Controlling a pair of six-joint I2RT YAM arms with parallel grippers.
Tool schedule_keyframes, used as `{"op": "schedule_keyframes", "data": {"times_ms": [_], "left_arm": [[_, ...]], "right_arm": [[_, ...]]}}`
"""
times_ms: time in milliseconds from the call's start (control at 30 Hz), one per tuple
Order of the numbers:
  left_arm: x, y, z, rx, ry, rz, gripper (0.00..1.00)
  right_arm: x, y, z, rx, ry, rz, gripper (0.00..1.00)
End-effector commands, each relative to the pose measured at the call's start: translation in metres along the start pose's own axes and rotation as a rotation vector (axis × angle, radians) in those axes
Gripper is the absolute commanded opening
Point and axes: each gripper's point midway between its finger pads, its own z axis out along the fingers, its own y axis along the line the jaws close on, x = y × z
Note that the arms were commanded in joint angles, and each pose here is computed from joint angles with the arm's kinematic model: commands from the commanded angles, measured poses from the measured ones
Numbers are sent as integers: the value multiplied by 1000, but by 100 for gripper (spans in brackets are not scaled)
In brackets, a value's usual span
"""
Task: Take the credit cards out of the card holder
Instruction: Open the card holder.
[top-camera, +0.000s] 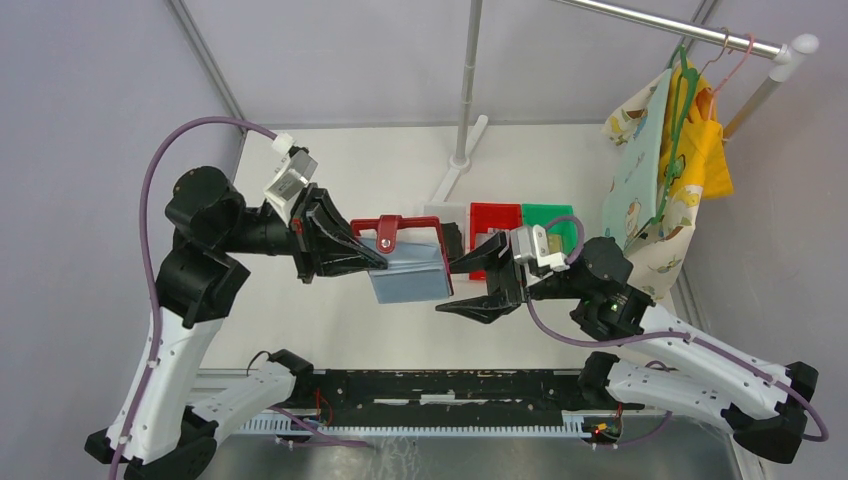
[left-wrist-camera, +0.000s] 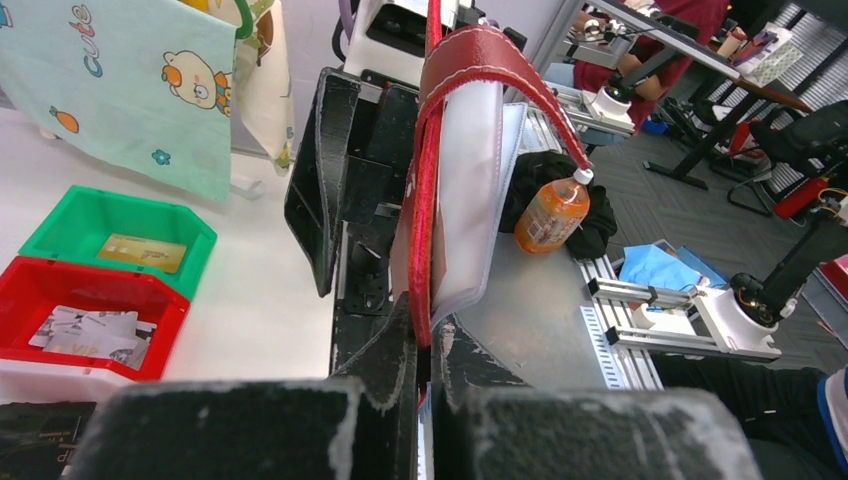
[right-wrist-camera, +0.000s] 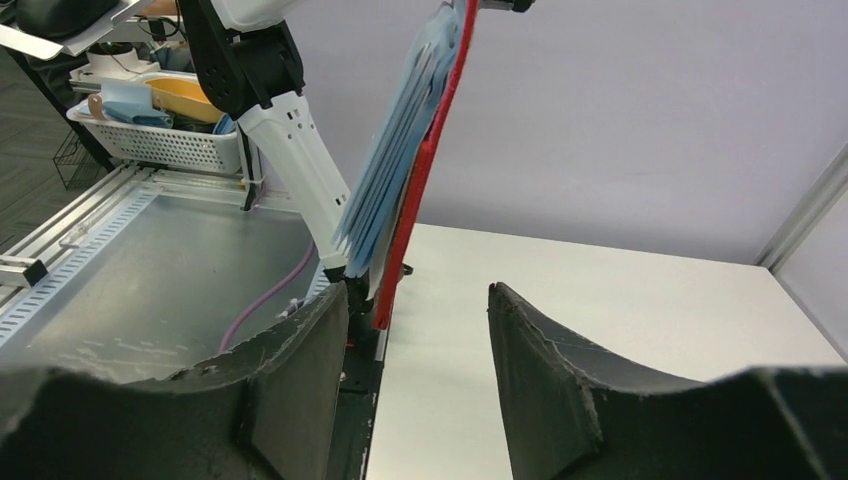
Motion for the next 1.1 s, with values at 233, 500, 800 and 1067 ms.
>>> {"op": "schedule_keyframes", "data": {"times_ms": [233,500,800,1067], "left_arm": [[-13,-23,-4,50,-20,45,2],[-12,-23,-5,48,-19,49,2],[-14,-24,-5,50,-19,53,2],[-16,-22,-4,49,-18,60,2]], "right_arm": [[-37,-1,6,-7,-104,-45,60],[-43,-2,8,-10,-121,-43,58],[-55,-8,6,14,-154,-32,54],[-31,-7,7,-18,-34,-24,61]]}}
